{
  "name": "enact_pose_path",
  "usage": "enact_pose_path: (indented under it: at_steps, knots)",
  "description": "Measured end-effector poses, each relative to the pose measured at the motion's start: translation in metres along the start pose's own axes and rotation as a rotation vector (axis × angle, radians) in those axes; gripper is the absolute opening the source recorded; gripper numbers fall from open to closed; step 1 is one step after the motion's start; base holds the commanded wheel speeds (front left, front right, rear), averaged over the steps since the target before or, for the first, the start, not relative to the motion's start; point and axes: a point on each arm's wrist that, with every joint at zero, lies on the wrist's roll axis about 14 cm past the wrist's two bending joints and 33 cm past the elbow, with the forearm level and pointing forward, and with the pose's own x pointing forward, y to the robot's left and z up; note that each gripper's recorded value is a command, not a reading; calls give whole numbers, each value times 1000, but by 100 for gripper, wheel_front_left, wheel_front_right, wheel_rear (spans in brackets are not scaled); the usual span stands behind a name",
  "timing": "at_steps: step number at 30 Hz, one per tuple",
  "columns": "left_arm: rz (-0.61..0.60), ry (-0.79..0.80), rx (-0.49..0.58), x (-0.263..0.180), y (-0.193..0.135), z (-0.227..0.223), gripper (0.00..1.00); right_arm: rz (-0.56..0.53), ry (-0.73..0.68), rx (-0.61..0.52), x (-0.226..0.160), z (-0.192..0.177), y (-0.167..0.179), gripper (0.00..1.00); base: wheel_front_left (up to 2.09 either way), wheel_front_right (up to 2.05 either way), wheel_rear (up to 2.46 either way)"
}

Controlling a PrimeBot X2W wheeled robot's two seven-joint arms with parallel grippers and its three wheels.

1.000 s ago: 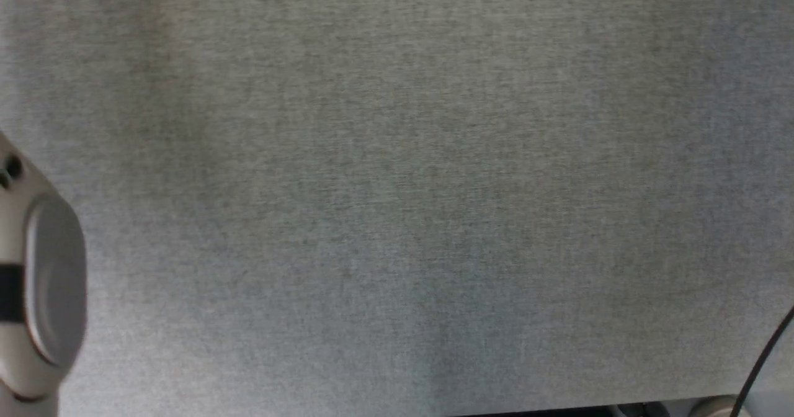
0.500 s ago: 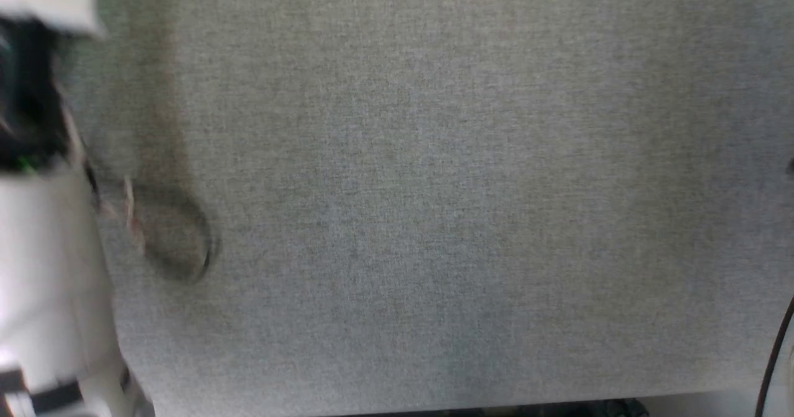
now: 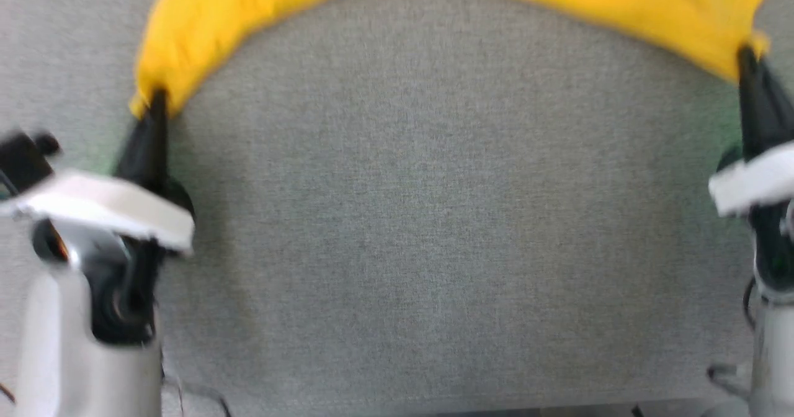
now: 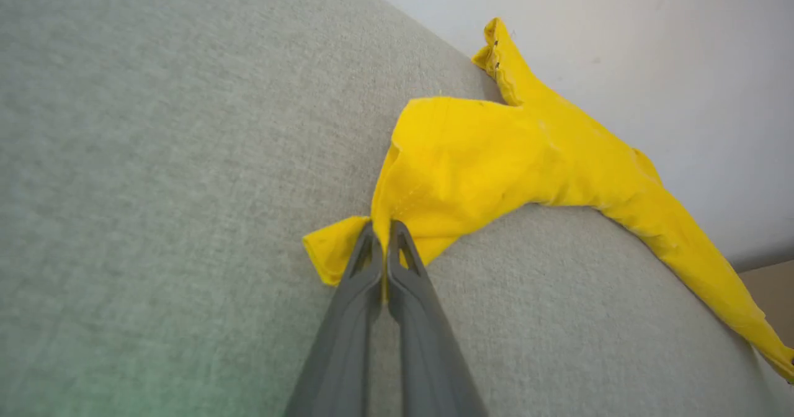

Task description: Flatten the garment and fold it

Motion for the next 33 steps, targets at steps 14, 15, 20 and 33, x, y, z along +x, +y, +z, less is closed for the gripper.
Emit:
enact_pose_path:
  at_steps: [14, 15, 20, 33]
  knots:
    - [5, 238, -75, -128, 3, -60, 0, -64, 145, 172, -115, -19, -20, 0, 0, 0, 0]
    - [5, 249, -86, -137, 3, -61, 0, -61, 160, 182, -124, -21, -19, 0, 0, 0, 0]
    - [-4, 267, -90, -171, 3, -57, 0, -48, 232, 209, -162, -29, -18, 0, 0, 0, 0]
    - [-52, 292, -110, -231, -11, -52, 0, -72, 254, 263, -224, -26, -31, 0, 0, 0, 0]
